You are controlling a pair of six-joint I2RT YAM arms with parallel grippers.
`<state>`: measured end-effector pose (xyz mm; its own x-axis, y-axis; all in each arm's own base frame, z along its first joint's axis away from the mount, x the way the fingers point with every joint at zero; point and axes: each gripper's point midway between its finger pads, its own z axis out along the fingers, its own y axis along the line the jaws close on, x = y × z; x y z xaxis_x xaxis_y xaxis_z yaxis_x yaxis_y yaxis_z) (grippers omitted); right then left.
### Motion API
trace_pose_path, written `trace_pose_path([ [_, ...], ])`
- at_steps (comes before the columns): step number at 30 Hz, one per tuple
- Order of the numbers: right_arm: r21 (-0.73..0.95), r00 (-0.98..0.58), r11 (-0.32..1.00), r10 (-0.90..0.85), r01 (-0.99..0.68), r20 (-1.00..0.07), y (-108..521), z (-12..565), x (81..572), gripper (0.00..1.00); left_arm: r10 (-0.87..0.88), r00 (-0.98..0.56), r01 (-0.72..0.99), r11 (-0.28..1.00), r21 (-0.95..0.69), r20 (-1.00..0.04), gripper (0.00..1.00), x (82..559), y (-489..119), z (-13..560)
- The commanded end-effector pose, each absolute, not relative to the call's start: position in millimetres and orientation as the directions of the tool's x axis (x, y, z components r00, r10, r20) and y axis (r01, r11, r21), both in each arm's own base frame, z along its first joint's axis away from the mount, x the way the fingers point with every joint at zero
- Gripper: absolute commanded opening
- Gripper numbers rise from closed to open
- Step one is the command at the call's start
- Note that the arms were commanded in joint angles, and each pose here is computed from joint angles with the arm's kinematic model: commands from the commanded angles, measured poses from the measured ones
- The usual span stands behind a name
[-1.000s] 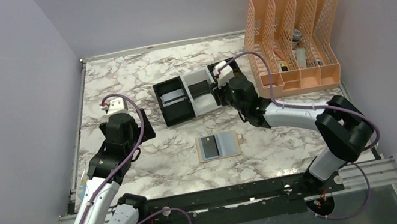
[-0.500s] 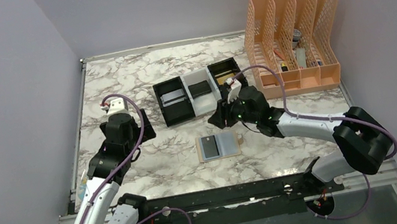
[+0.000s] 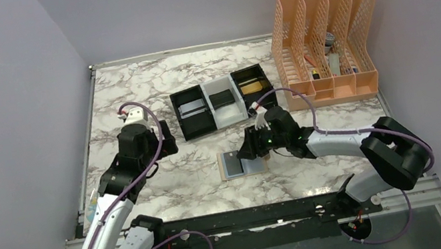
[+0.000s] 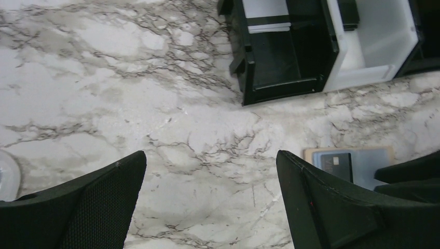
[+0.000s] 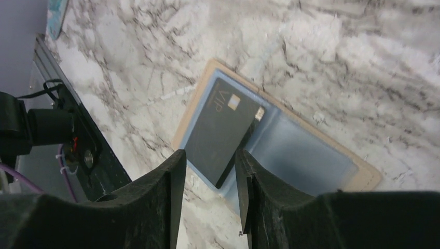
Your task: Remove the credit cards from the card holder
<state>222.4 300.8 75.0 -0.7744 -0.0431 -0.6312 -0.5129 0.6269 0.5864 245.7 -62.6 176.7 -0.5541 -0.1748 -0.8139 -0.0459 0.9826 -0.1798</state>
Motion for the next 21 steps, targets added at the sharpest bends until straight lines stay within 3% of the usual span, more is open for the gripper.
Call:
trace_pose_path([
  [1, 0.667, -0.842, 0.577, -0.067, -0.471, -0.536, 306.3, 56.5, 198.8, 0.4, -0.141, -0.601, 0.153, 0.946, -0.286, -0.786, 0.99, 246.2, -104.7, 174.5],
  [5, 0.691, -0.863, 0.561, -0.091, -0.457, -0.497, 308.7, 47.0, 191.4, 0.4, -0.143, -0.664, 0.299, 0.849, -0.436, -0.734, 0.95, 235.8, -146.4, 172.1],
  [10, 0.693, -0.873, 0.576, -0.081, -0.434, -0.481, 304.5, 40.2, 188.5, 0.39, -0.214, -0.71, 0.341, 0.728, -0.594, -0.671, 0.86, 224.3, -183.8, 161.4],
  [21, 0.673, -0.881, 0.64, -0.013, -0.371, -0.473, 293.6, 31.3, 194.5, 0.34, -0.152, -0.781, 0.319, 0.736, -0.596, -0.606, 0.55, 195.5, -237.1, 104.2],
])
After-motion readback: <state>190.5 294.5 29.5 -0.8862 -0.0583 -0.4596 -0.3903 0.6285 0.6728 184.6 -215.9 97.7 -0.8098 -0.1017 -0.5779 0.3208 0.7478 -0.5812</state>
